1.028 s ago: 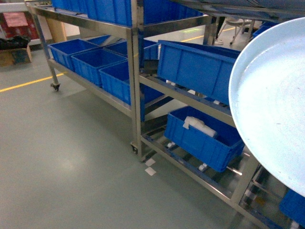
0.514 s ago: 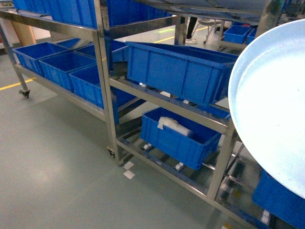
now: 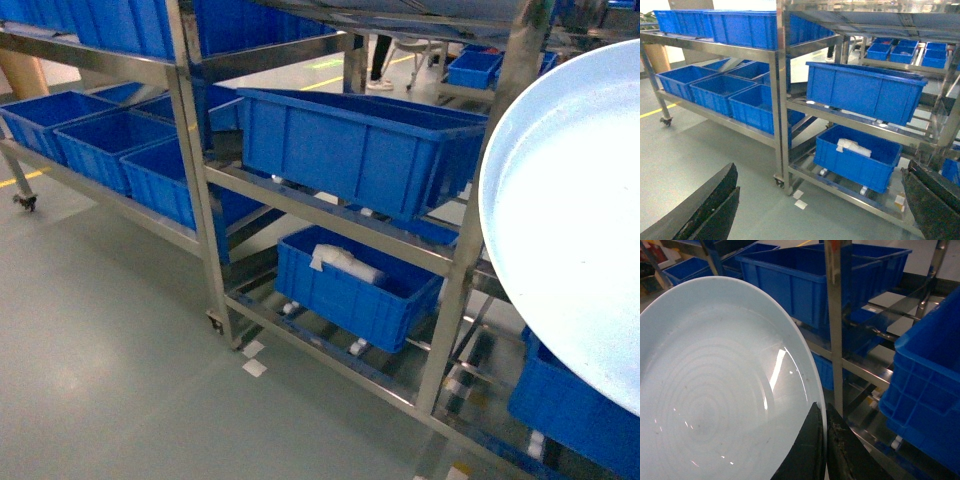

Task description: Place blue tray on left shelf second layer neatly

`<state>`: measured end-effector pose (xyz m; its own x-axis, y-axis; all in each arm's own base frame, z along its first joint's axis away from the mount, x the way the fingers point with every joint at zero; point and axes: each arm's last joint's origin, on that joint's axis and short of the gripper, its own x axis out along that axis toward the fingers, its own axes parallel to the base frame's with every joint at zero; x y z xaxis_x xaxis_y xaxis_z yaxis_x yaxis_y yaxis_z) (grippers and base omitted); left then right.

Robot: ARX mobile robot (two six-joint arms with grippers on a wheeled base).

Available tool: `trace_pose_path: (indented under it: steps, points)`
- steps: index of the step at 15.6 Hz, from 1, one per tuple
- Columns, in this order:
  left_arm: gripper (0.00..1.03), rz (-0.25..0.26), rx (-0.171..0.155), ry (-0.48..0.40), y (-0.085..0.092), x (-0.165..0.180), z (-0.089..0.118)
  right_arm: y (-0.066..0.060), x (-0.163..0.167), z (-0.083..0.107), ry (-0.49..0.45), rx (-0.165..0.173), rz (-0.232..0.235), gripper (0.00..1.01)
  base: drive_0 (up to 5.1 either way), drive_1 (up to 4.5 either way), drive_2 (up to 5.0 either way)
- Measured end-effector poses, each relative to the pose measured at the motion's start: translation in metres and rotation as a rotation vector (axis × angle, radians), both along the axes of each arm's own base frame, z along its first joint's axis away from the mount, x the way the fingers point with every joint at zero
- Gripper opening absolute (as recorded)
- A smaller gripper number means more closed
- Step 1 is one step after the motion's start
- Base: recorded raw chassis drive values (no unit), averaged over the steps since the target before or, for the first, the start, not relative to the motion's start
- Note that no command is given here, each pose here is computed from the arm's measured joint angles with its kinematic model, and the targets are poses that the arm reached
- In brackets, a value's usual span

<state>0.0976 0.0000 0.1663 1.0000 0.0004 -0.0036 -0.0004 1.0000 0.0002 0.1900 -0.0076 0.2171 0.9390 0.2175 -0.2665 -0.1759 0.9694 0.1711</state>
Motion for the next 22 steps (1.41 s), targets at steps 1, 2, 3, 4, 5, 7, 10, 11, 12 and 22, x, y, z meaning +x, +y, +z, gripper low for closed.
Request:
trace_pose_path:
  steps: [1,2,3,4,5,7,10,11,12,22]
  points:
    - [0.98,0.000,0.000,0.000,0.0000,0.0000,0.0000,0.0000,0.0000,0.0000,0.000,0.000,0.000,0.02,-1.5,-1.54,-1.5]
    - [0.98,0.000,0.000,0.000,0.0000,0.0000,0.0000,0.0000,0.0000,0.0000,0.000,0.000,0.000,0.02,-1.5,-1.54,-1.5]
    - [0.98,0.000,0.000,0.000,0.0000,0.0000,0.0000,0.0000,0.0000,0.0000,0.000,0.000,0.000,0.02,-1.5,-1.48,-1.5]
    - [0.98,0.000,0.000,0.000,0.0000,0.0000,0.0000,0.0000,-0.0001,-0.0002,0.003,0.000,0.000,0.02,1.1,0.80,-6.5]
    - [0.98,0.000,0.000,-0.001,0.0000,0.0000,0.0001,-0.0002,-0.0006,0.0007,-0.003,-0.001,-0.003,0.02,0.4,4.43,-3.6]
    - [0.98,0.000,0.000,0.000,0.0000,0.0000,0.0000,0.0000,-0.0006,0.0008,-0.005,-0.001,-0.002,0.02,0.2,4.24,-3.9]
    - [0.98,0.000,0.000,0.000,0.0000,0.0000,0.0000,0.0000,-0.0006,0.0009,-0.005,-0.001,-0.002,0.02,0.1,3.51,-3.3]
    - [0.98,-0.001,0.000,-0.003,0.0000,0.0000,0.0003,0.0000,-0.0004,0.0009,-0.006,-0.001,-0.001,0.02,0.0,0.00,0.0]
    - [0.98,0.000,0.000,0.006,0.0000,0.0000,-0.0006,-0.0001,0.0006,-0.0016,0.011,0.000,-0.003,0.02,0.0,0.00,0.0]
    - [0.98,0.001,0.000,0.000,0.0001,0.0000,0.0000,0.0000,-0.0001,-0.0002,0.001,0.000,0.001,0.02,-1.4,-1.37,-1.4]
